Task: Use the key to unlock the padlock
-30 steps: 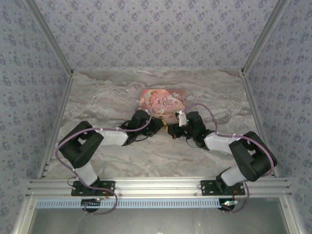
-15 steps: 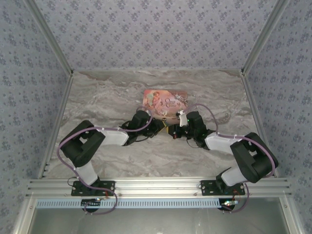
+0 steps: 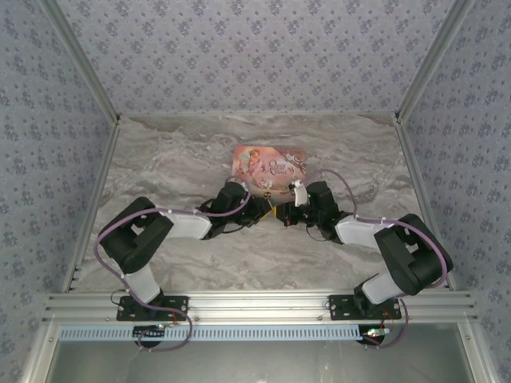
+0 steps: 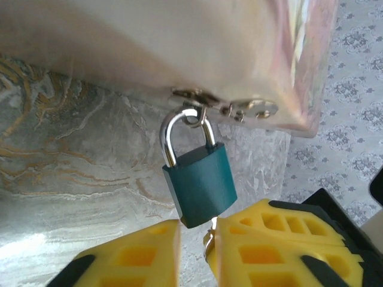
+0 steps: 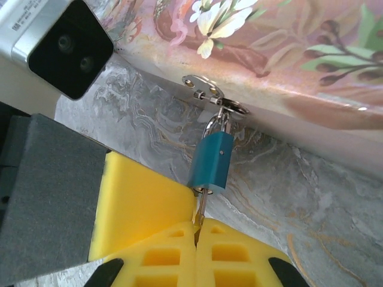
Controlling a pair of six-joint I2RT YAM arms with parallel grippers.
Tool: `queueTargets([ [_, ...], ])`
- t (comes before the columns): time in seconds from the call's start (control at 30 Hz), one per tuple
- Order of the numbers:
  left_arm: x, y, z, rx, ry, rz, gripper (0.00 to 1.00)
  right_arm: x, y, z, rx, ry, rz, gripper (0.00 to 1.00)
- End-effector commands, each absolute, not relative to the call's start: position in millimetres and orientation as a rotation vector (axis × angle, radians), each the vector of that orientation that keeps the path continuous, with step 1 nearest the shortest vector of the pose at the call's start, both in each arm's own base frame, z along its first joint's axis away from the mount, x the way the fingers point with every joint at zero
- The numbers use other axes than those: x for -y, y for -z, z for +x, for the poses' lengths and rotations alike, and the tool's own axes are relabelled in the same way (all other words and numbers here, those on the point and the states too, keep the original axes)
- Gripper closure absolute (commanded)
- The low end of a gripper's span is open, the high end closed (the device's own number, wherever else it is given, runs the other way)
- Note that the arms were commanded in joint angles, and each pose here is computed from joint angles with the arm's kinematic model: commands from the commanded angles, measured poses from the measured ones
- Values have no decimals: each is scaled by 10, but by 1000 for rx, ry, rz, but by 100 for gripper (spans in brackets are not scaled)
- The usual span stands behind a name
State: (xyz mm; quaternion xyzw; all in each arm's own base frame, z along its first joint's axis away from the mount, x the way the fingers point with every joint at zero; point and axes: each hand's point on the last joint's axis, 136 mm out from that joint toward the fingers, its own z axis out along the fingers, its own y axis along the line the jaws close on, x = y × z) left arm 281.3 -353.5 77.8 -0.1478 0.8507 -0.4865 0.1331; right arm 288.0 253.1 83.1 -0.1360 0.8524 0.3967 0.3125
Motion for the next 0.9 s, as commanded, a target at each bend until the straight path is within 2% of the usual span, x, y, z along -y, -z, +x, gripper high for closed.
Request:
queueTargets([
  [0.0,3593,-583,2555,-2584,1425,-388,72,-2690,-1235,3012,-2056,-1116,-413,100],
  [0.33,3436,-682,2605,-2524,1409,-425,58,-2693,-1161,3004,-2078,-1111,-405,100],
  [0.67,3022,-888,2710,-2420,1344,-510,39,-2770,-1095,3006,-2090,-1124,-410,100],
  [0.87,2974,-1025,2815,-2314,1435,-586,35,-2800,-1097,3011,-2087,-1130,-408,100],
])
